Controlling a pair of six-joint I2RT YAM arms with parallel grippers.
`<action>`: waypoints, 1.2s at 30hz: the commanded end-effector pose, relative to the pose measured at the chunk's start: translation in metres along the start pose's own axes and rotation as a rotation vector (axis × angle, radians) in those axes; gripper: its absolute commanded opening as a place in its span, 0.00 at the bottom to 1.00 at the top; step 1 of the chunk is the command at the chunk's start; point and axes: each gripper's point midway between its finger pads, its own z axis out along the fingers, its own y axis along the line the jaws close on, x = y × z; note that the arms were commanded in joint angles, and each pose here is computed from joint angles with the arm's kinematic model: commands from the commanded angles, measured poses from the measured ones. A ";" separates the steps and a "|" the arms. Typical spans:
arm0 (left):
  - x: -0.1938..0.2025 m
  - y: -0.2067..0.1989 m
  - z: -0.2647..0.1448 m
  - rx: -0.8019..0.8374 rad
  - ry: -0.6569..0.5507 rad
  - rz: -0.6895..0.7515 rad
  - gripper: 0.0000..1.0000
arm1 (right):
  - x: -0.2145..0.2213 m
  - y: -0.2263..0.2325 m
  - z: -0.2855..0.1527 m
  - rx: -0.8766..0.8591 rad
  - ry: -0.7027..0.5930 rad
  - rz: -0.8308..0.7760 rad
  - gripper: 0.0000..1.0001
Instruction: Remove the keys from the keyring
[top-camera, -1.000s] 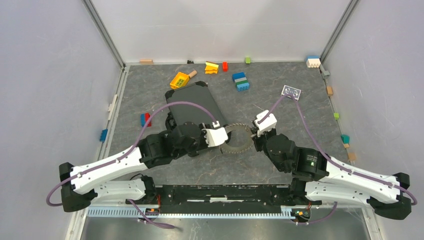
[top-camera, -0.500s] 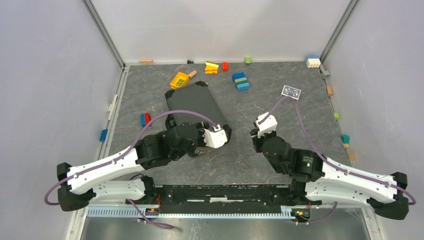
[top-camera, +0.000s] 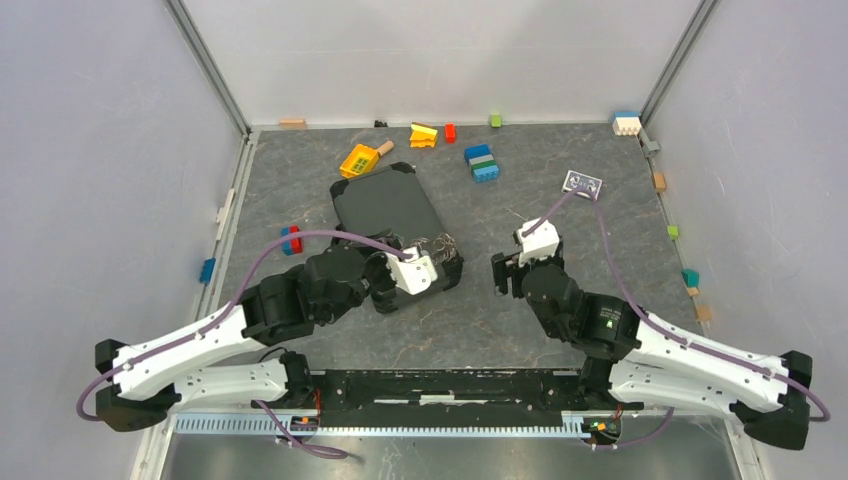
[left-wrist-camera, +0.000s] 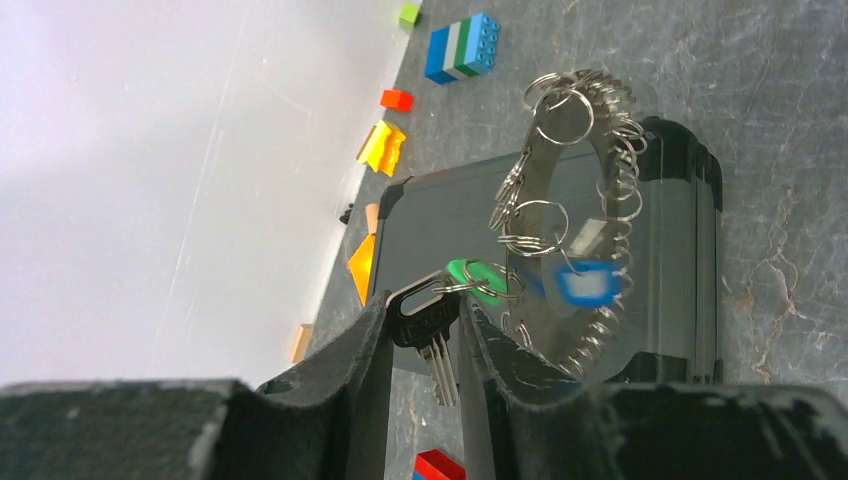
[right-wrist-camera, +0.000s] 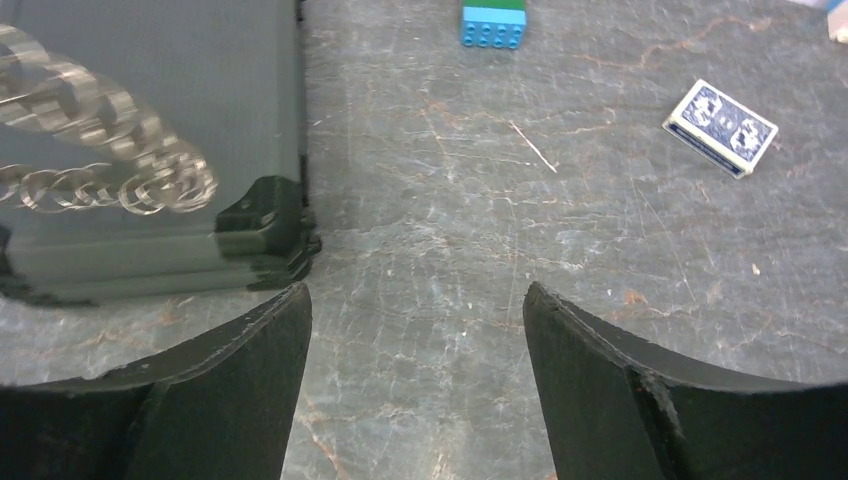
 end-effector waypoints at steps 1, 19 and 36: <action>-0.019 0.025 -0.013 -0.078 -0.099 -0.028 0.02 | 0.000 -0.009 0.022 -0.007 0.011 0.111 0.82; -0.024 0.007 -0.012 -0.001 -0.159 -0.033 0.02 | 0.069 -0.215 0.063 0.578 -0.041 0.328 0.85; -0.027 0.003 -0.019 0.021 -0.207 -0.038 0.02 | 0.127 -0.226 0.057 0.610 -0.168 -0.038 0.85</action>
